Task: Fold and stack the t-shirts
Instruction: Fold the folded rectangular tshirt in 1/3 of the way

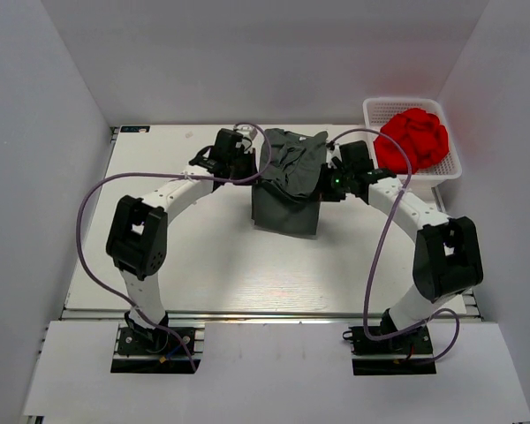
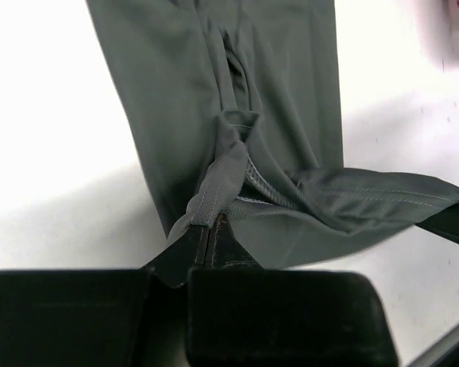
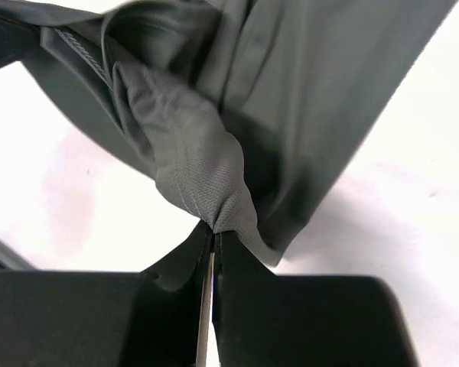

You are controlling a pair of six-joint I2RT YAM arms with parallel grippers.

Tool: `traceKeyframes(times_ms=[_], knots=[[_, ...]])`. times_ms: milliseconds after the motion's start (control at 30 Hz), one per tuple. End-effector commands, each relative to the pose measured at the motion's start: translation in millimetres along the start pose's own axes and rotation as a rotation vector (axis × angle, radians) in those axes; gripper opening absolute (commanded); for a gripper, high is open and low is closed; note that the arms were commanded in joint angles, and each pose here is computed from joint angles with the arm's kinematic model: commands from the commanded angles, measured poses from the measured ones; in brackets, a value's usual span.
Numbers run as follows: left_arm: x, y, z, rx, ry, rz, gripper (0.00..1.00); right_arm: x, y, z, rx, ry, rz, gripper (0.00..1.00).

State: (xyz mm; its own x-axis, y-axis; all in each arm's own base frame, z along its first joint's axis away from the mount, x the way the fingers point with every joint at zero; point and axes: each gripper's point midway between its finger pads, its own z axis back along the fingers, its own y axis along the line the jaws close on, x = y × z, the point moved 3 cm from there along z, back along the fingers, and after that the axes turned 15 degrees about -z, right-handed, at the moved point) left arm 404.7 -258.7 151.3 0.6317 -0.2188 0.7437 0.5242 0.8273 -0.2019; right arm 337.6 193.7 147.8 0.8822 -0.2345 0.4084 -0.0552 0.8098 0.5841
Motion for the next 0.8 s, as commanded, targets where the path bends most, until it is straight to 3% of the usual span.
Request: traceKeyframes(times_ms=[0, 400, 733, 767], knots=[[26, 10, -1, 0.023, -0.041, -0.026, 0.00, 33, 2, 1, -0.001, -0.077, -0.003, 0.00], [53, 35, -38, -0.015, -0.068, -0.058, 0.00, 72, -20, -20, 0.002, -0.083, -0.013, 0.00], [75, 49, -73, -0.116, -0.178, -0.133, 0.00, 107, -35, -52, 0.042, -0.101, -0.002, 0.00], [71, 49, -79, -0.127, -0.186, -0.137, 0.07, 110, -39, -60, 0.053, -0.105, 0.007, 0.00]])
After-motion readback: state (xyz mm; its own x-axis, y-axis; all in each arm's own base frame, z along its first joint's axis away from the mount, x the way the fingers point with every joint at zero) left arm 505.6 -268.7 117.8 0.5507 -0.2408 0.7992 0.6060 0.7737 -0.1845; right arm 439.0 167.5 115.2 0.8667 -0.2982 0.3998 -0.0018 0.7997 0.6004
